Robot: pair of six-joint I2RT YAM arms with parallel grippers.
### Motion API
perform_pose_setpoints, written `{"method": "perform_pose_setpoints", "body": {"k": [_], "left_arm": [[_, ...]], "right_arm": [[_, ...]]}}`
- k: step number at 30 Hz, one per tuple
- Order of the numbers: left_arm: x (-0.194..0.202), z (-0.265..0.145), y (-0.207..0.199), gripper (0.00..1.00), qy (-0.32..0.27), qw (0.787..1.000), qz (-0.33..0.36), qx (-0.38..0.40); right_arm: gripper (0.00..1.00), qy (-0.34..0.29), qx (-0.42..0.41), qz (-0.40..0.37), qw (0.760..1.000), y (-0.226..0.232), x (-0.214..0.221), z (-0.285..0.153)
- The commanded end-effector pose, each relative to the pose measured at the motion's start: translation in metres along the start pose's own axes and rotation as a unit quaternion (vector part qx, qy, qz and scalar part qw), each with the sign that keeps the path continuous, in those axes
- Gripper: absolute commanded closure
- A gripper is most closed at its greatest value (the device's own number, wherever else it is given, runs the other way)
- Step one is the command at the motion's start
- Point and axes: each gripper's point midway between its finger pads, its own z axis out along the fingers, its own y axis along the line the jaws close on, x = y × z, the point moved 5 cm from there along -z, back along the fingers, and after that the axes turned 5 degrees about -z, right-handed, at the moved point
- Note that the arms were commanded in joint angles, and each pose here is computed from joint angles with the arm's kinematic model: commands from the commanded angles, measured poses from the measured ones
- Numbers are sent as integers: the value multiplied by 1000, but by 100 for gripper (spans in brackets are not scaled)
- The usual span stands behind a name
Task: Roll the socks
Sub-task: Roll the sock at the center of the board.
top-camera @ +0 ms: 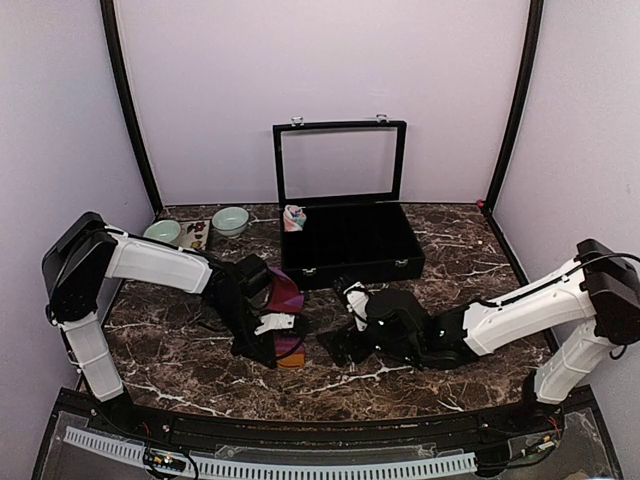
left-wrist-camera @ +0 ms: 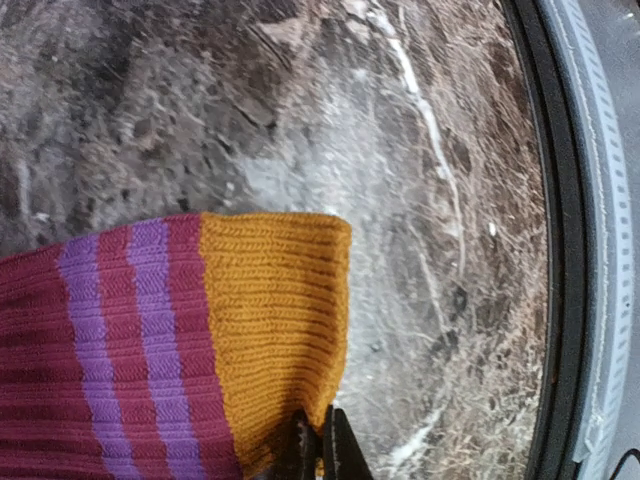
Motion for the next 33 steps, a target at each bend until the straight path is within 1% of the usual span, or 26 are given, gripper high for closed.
{"method": "perform_pose_setpoints", "body": {"k": [1,2,3,5,6,10,13,14,15,16,18,20,23,27,31,33], "left_arm": [[21,-5,-28,100,35,997,-34,64],[22,-6,-30,100,33,997,-34,64],[24,-6,-31,100,33,997,-36,65],[27,-3,-32,100,37,996,-41,67],[29,-2,-31,100,40,996,-46,68],[30,5,-27,100,42,993,-67,83],[26,6,-23,100,41,990,-85,101],[25,5,-21,100,41,990,-88,106],[24,4,-21,100,43,988,-93,114],[22,3,-18,100,41,987,-97,119],[21,0,-14,100,39,984,-113,136],[20,-1,-12,100,28,977,-132,165],[21,-4,-10,100,21,973,-141,184],[24,-2,-7,100,27,969,-153,193],[27,1,-5,100,38,967,-159,197],[27,1,-3,100,41,967,-161,195]], "right_arm": [[0,-29,121,79,989,-60,3,-6],[0,-30,112,77,990,-60,5,-7],[0,-38,83,70,993,-54,7,-10],[0,-94,28,70,993,-47,3,-23],[0,-110,19,67,992,-46,0,-26],[1,-82,-1,-2,997,-33,-2,-17],[23,-73,-32,-106,991,-4,-8,-18],[29,-69,-37,-123,989,2,-10,-18],[32,-70,-50,-129,988,8,-13,-18],[33,-73,-79,-144,984,17,-13,-20],[32,-87,-124,-192,970,38,-10,-28],[30,-93,-142,-237,957,54,-3,-30],[31,-82,-169,-264,946,71,3,-24],[37,-83,-196,-277,937,86,9,-10],[48,-76,-214,-291,929,99,10,8],[52,-73,-221,-296,926,104,12,15]]}}
